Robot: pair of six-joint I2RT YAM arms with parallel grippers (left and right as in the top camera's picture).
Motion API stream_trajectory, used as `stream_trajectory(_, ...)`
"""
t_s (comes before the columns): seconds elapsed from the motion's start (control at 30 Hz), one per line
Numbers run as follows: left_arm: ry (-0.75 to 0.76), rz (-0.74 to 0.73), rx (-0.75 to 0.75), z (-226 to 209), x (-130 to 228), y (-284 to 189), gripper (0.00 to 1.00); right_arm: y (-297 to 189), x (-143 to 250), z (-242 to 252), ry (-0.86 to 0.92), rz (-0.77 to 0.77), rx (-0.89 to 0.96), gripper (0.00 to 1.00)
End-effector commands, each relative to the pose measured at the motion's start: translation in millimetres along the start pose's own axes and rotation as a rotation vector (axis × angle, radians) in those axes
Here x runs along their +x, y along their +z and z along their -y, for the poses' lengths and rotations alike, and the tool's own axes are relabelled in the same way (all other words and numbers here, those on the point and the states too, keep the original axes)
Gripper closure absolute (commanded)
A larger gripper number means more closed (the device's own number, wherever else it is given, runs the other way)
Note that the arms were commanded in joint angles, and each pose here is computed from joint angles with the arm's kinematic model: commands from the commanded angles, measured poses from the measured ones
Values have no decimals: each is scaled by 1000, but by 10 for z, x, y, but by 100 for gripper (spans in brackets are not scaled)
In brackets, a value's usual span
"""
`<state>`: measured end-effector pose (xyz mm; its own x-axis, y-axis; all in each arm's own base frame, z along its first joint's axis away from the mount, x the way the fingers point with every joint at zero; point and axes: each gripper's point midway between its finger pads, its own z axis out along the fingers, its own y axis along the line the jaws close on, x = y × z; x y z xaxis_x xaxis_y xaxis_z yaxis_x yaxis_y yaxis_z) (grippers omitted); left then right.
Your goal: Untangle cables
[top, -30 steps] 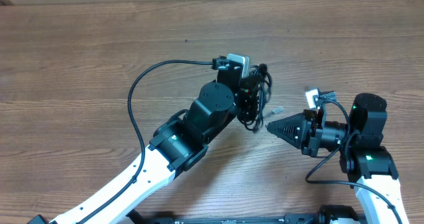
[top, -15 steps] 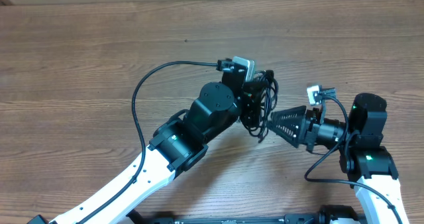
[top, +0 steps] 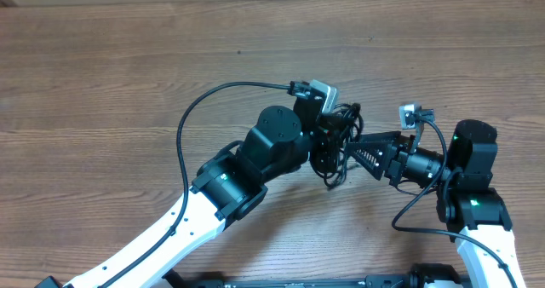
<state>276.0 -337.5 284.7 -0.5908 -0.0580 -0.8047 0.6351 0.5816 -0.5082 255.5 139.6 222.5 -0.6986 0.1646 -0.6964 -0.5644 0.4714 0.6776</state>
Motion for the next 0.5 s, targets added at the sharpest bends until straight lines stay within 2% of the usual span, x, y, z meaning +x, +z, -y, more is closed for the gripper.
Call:
stream_trajectory(0.0,-16,12,46,127,-91,-30,96,-13,-66,-71,-24,8,-17,52)
stream_trajectory(0.23,-28,4,62,154,-78,-31,96,-14,-58,-127,-30,1,-49,55)
stream_trajectory(0.37,-26,4,61,153,-80,-31,96,-14,-58,-121,-29,2,-46,53)
stream_trajectory(0.47,29,14,33,85,-100,-33,96,-14,-65,-62,-19,8,-13,51)
